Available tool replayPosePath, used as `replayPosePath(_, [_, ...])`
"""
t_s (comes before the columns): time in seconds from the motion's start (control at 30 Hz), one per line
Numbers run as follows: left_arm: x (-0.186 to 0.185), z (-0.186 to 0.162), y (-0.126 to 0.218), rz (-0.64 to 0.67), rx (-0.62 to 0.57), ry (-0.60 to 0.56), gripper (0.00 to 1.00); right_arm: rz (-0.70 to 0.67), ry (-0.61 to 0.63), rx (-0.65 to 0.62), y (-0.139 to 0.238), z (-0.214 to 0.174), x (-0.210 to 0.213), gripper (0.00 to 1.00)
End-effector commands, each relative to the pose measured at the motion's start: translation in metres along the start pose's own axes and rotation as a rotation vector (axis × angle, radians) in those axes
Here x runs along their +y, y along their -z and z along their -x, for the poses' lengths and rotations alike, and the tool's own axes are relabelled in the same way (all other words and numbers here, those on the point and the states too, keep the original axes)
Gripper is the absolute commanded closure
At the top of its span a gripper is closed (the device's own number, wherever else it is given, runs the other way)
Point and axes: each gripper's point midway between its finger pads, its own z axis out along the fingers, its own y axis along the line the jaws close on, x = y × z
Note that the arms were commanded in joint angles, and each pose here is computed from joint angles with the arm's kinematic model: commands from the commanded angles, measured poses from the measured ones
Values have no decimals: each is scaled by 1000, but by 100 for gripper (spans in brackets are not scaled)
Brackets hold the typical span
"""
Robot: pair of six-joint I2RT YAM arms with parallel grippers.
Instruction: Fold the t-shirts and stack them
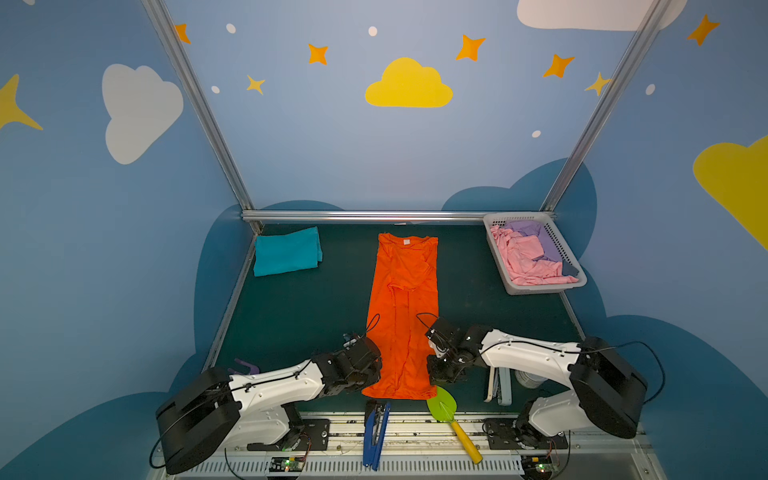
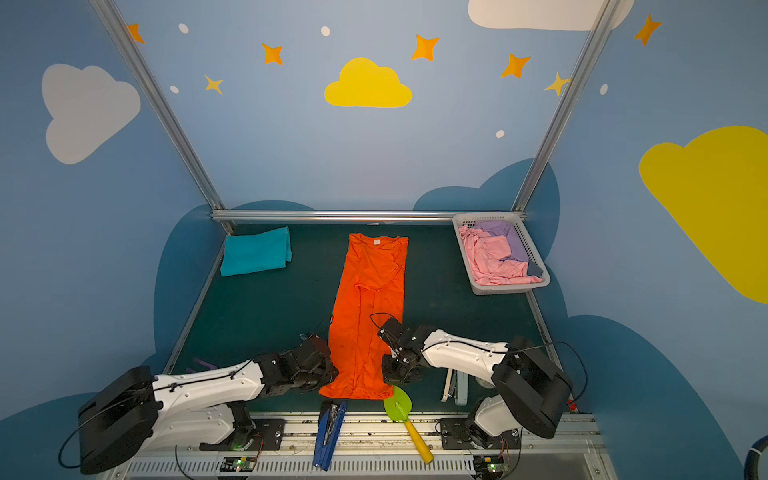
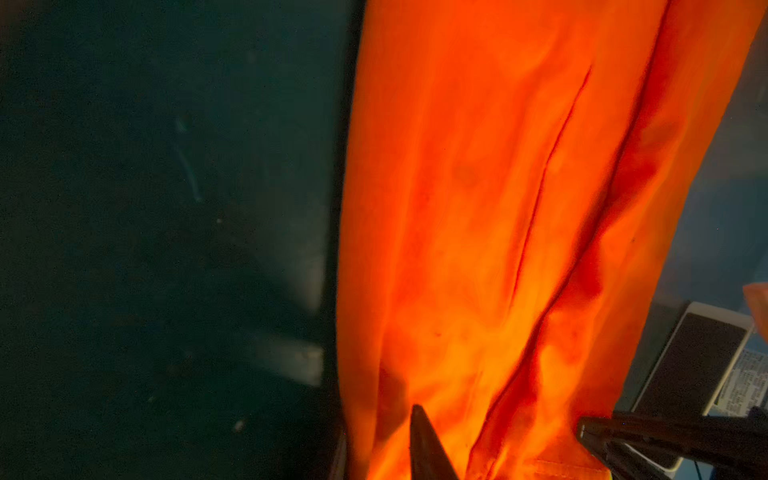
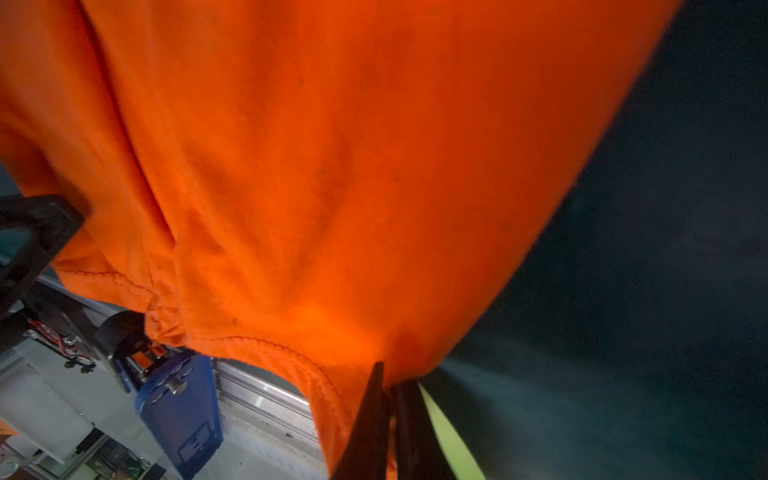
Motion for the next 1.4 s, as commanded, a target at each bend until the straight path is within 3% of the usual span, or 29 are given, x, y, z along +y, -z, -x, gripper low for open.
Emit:
replayPosePath(0.0, [49,-28,-6,168,111,11,82,12,-14,1,2,0,2,100])
replayPosePath(0.1, [44,-24,-3,172,97,-1,96,19,-18,-2,6,0,3,100])
replayPosePath(0.5, [-5,18,25,212,65,-43,96,145,-106,-44,41,25,11,100])
replayPosePath(1.03, [-70,123,2,-6,149,79,92,250,-193,-156,74,147,-4,100])
replayPosePath(1.37, [-74,174,-21,-39,188,145,92,301,-256,-172,69,210,-22,100])
